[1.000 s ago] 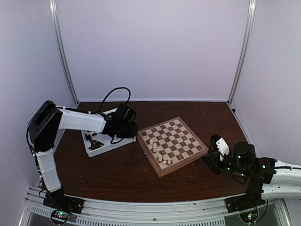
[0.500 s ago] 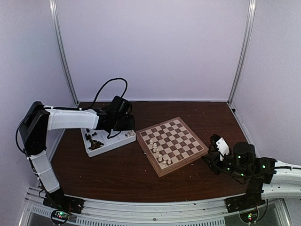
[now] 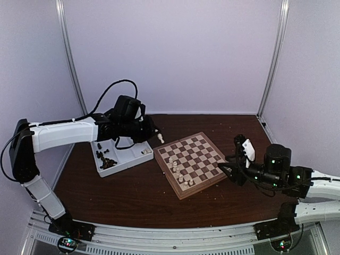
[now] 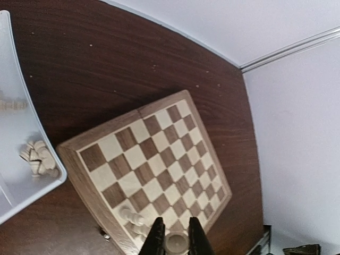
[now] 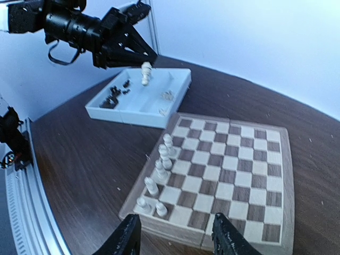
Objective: Set up the chess pieces on the board
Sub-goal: Pick up the chess piece from the storage box.
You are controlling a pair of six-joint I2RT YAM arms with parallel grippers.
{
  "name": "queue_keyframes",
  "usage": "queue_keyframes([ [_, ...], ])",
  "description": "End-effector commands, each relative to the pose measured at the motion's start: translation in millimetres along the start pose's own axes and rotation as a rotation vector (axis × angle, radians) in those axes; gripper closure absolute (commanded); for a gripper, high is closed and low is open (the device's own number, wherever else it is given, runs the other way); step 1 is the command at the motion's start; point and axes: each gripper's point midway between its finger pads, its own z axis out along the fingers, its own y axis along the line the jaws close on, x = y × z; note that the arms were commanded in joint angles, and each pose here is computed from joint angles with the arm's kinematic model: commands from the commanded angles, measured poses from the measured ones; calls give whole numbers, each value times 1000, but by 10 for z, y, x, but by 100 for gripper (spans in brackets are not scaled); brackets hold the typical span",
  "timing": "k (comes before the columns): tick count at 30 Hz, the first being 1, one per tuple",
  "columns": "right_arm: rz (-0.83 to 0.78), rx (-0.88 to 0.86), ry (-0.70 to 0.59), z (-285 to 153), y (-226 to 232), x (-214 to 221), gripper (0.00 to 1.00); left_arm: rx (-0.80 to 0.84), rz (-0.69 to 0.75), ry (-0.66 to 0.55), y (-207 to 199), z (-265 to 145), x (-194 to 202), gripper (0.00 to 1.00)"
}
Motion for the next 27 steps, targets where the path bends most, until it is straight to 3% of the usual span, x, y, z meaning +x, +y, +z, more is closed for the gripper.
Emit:
queue_keyframes([
  [1, 3, -160, -157, 56, 348, -616, 52, 202, -179, -26, -647, -394, -119, 100],
  [12, -223, -239, -256, 420, 810, -1106, 48, 359, -433, 63, -1174, -685, 182, 100],
  [27, -306, -158, -264, 800, 870, -1240, 53, 381, -434, 57, -1239, -975, 268, 100],
])
